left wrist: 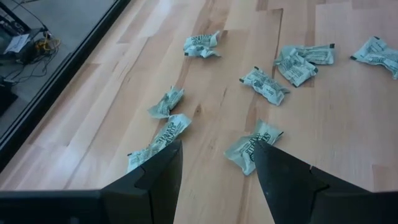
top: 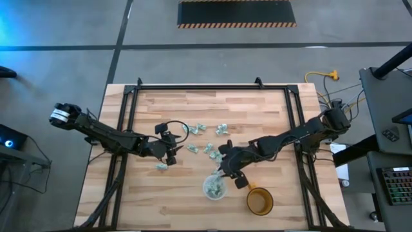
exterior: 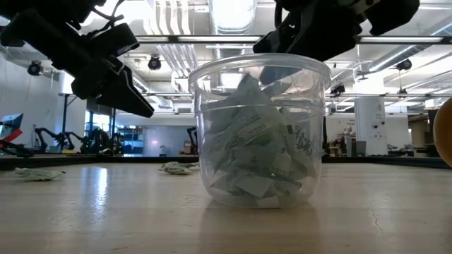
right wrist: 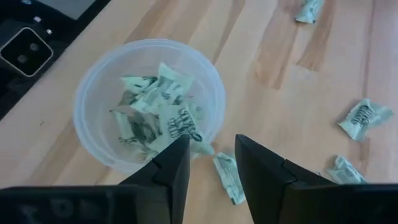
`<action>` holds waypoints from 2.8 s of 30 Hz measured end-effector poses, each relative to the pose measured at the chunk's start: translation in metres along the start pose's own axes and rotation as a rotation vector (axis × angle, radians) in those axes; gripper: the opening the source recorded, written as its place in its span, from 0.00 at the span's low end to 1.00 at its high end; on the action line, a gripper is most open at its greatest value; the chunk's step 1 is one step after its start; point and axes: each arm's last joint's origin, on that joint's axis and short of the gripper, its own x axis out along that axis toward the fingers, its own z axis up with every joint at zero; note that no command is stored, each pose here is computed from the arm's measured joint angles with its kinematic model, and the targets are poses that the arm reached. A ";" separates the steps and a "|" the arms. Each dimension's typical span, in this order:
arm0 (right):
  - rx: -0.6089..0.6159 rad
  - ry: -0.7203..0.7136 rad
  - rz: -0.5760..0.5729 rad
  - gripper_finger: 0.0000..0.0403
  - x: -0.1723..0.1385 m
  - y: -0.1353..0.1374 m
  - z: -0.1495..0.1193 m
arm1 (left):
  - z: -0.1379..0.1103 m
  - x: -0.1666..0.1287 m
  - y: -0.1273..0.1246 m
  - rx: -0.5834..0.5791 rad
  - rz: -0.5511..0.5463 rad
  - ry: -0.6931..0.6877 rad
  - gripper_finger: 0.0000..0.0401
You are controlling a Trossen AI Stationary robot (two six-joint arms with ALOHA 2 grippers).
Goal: Pick and place Stevia / Truvia into bins
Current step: Put the stevia packet into the transparent bin
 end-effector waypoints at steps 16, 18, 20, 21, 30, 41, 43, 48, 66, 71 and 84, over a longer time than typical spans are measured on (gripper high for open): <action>-0.045 0.066 -0.191 0.27 0.002 0.001 -0.005 | 0.000 0.000 0.000 0.000 0.001 0.000 0.46; -0.042 0.075 -0.186 0.26 0.006 0.002 -0.007 | 0.000 0.000 0.000 0.000 0.001 0.000 0.46; -0.040 0.083 -0.172 0.26 0.010 0.002 -0.008 | 0.000 0.000 0.000 0.002 0.002 0.003 0.46; -0.039 0.085 -0.157 0.25 0.011 0.002 -0.009 | 0.000 0.000 0.000 0.001 0.001 0.002 0.46; -0.046 0.028 -0.081 0.23 0.011 0.006 0.002 | -0.001 0.000 0.000 0.006 0.003 0.009 0.46; -0.119 -0.002 0.032 0.20 0.010 0.022 0.010 | -0.004 0.000 0.001 0.021 0.007 0.030 0.46; -0.122 -0.002 0.064 0.19 0.010 0.025 0.010 | -0.004 0.000 0.001 0.021 0.007 0.030 0.46; -0.094 0.000 0.174 0.17 0.009 0.028 0.009 | -0.004 0.000 0.001 0.023 0.007 0.033 0.46; -0.008 0.323 -0.547 0.20 -0.008 0.002 -0.010 | -0.022 0.002 -0.001 0.041 -0.138 0.103 0.46; 0.023 0.353 -0.565 0.20 -0.009 -0.009 -0.018 | -0.019 0.011 0.005 0.044 -0.122 0.061 0.46; 0.036 0.372 -0.489 0.17 -0.012 -0.024 -0.022 | -0.021 0.079 0.009 0.104 -0.243 0.141 0.45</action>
